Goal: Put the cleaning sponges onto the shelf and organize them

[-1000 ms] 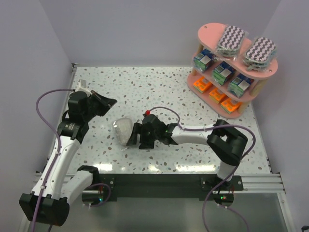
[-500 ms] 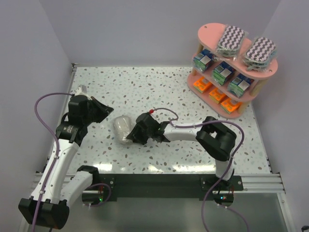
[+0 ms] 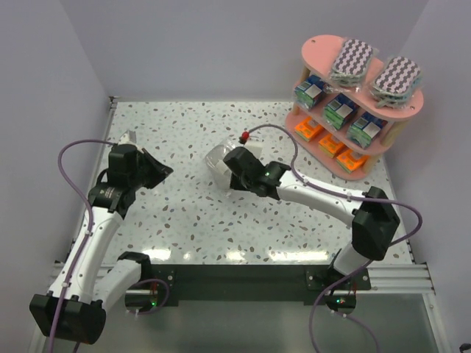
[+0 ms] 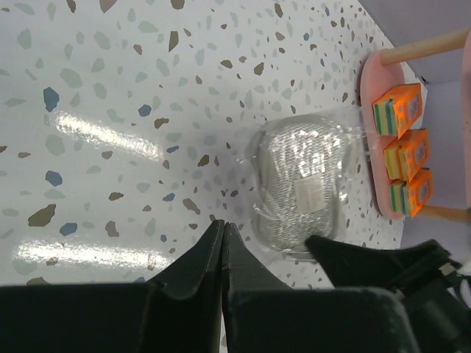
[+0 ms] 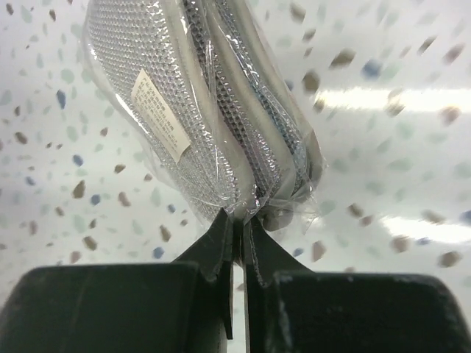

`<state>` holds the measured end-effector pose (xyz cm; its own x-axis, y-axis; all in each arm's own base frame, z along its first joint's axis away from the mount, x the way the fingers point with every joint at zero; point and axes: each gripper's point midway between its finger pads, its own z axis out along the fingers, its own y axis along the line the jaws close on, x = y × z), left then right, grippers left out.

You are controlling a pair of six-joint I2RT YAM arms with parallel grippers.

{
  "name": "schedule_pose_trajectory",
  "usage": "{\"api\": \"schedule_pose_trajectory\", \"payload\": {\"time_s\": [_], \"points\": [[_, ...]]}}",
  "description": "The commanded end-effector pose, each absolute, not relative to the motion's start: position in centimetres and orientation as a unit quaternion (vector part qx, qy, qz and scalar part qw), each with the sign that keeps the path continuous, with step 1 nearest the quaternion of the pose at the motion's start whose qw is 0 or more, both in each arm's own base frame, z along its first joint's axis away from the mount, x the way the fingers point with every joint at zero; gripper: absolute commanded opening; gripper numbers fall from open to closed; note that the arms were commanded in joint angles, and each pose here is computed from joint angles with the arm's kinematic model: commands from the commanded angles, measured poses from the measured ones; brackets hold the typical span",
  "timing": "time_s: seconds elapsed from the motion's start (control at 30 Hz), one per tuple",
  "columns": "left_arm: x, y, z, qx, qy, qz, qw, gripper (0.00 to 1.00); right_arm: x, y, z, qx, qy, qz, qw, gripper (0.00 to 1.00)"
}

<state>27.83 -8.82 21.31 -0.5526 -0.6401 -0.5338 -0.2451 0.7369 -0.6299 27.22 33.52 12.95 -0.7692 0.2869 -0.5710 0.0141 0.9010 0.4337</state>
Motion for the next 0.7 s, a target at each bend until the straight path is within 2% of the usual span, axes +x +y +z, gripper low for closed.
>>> {"api": "schedule_pose_trajectory", "payload": {"time_s": [0.0,0.03,0.13,0.27,0.37,0.47,0.67], "points": [[28.0,-8.9,21.1,-0.247,0.846,-0.253,0.399,0.04,29.4,26.9,17.0,-0.121,0.908,-0.039,0.399,0.00],[28.1,-9.0,21.1,-0.245,0.846,-0.256,0.400,0.04,30.5,25.0,16.7,-0.137,0.895,-0.126,0.406,0.00],[28.3,-9.2,20.6,-0.246,0.847,-0.259,0.393,0.03,31.1,20.9,16.7,-0.197,0.852,-0.299,0.381,0.00],[28.3,-9.2,20.4,-0.247,0.848,-0.259,0.390,0.02,31.3,19.3,16.1,-0.198,0.807,-0.395,0.392,0.00],[28.3,-8.9,20.3,-0.246,0.850,-0.251,0.393,0.02,30.9,20.2,14.5,-0.216,0.790,-0.418,0.393,0.07],[28.2,-8.7,19.9,-0.248,0.852,-0.243,0.391,0.02,29.8,22.2,14.3,-0.236,0.762,-0.434,0.419,0.08],[28.3,-8.5,19.6,-0.249,0.855,-0.238,0.388,0.02,26.5,25.6,12.7,-0.266,0.755,-0.403,0.444,0.12]]}}
